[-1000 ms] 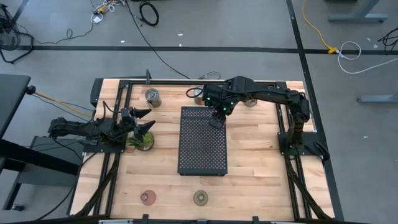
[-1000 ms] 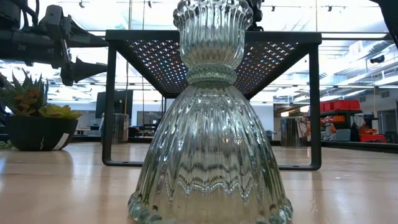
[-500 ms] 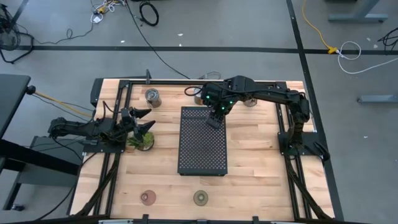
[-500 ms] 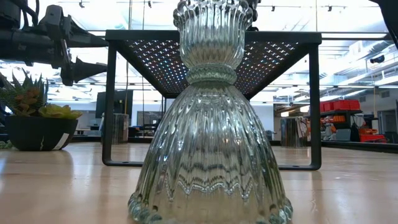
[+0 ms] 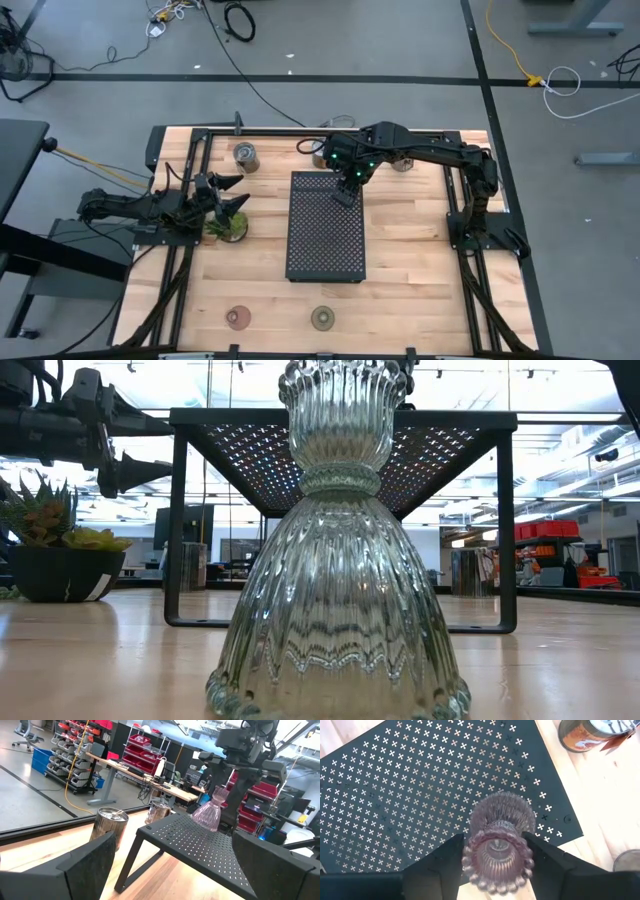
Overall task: Pick & Place candle stick holders
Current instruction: Put the right pink glass candle holder on the shelf, then put the right silver scented candle on the shelf
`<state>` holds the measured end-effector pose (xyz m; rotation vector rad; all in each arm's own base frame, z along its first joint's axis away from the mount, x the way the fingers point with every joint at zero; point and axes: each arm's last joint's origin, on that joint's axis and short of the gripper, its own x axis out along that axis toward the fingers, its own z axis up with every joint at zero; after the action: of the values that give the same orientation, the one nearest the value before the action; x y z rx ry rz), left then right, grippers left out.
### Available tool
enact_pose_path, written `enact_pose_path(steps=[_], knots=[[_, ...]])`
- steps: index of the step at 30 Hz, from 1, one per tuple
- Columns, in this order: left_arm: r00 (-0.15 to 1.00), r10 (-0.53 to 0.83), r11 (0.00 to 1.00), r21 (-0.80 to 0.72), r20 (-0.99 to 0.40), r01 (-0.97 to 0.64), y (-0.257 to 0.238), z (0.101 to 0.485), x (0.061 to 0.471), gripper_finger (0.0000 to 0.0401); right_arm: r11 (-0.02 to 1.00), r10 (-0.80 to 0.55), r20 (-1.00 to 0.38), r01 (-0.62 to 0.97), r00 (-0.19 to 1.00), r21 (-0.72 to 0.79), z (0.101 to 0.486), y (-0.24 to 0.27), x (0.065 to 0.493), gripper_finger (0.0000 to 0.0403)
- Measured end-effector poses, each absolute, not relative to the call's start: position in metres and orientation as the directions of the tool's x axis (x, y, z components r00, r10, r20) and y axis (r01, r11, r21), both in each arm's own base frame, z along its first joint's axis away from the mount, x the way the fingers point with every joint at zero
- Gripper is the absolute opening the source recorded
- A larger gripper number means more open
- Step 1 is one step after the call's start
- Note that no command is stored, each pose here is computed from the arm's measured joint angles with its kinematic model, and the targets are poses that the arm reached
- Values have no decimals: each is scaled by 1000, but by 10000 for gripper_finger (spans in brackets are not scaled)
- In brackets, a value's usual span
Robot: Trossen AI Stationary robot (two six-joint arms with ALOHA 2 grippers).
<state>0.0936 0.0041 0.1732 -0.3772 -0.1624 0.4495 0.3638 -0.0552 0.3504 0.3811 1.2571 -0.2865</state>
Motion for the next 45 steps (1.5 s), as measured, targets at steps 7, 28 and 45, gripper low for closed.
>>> enact_pose_path(steps=[7,28,45], knots=[[889,452,833,-390,70,-392,4,173,94,399,901,-29,-957,422,290,101,351,-56,364,238],[889,452,833,-391,71,-392,4,173,94,399,900,-56,-956,430,287,76,351,-58,364,255],[889,452,833,-392,71,-391,4,173,94,399,896,-93,-915,434,392,95,382,-69,360,255]])
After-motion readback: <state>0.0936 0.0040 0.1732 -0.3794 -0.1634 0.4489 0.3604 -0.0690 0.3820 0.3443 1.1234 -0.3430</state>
